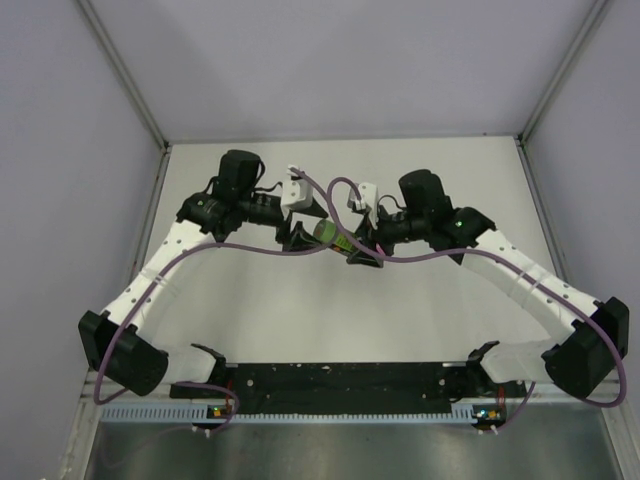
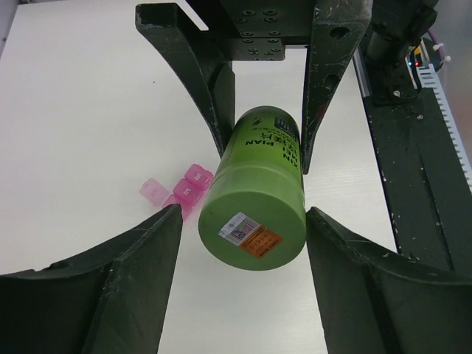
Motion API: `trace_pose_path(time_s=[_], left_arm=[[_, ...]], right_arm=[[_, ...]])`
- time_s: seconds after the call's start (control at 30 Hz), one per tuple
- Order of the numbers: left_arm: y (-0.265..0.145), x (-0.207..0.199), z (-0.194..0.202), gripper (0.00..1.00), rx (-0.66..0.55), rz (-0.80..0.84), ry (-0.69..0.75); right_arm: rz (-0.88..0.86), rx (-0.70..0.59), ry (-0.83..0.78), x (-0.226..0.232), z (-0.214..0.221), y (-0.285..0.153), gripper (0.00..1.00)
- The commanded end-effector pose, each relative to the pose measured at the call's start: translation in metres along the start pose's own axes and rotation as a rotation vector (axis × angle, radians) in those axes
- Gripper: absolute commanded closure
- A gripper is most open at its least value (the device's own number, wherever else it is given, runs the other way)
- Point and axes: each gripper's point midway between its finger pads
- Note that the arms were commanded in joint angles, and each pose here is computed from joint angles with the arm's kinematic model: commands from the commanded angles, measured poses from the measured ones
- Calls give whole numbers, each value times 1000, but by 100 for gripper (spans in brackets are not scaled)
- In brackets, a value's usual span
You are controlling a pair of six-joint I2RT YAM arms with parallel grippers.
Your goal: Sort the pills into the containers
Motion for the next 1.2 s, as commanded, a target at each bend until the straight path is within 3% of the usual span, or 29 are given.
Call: trace_pose_path(time_s=[0.0,0.17,0.2,0.27,0.3,0.5,0.57,0.73,0.87,1.17], left_arm=[[-1,2,-16,34,-52,8,46],[0,6,-16,57,-55,-5,6],[1,7,-17,65,-58,-13,-13],[2,13,-19,94,-64,-41,-53],[3,16,-17,100,-68,-55,-87],[8,36,-26,100,-159,-182,-307],[8,48,-28,100,-180,-256,-447],[0,88,-17,100,-177,-492,-685],[3,103,-2,100,-142,-580,-857],[6,112,8,100,-87,-706,-992]], right_arm=[[-21,-73,-72,5,-32,-6,100],[8,-73,-69,0,-33,-5,100],[28,-76,-72,-3,-34,-6,100],[75,-82,-70,-11,-35,-8,100],[100,-90,-70,-16,-37,-8,100],[281,-130,-53,-47,-46,-14,100],[346,-146,-44,-58,-49,-17,100],[490,-181,-6,-83,-57,-24,100],[568,-191,14,-98,-62,-23,100],[720,-183,24,-117,-63,-23,100]])
Point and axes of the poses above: each gripper's point midway between its finger pads, its own y axis out along the fingers, its own x axis along the line the jaws close on, z = x × y, and after that the axes turned 9 degrees about y, right-handed
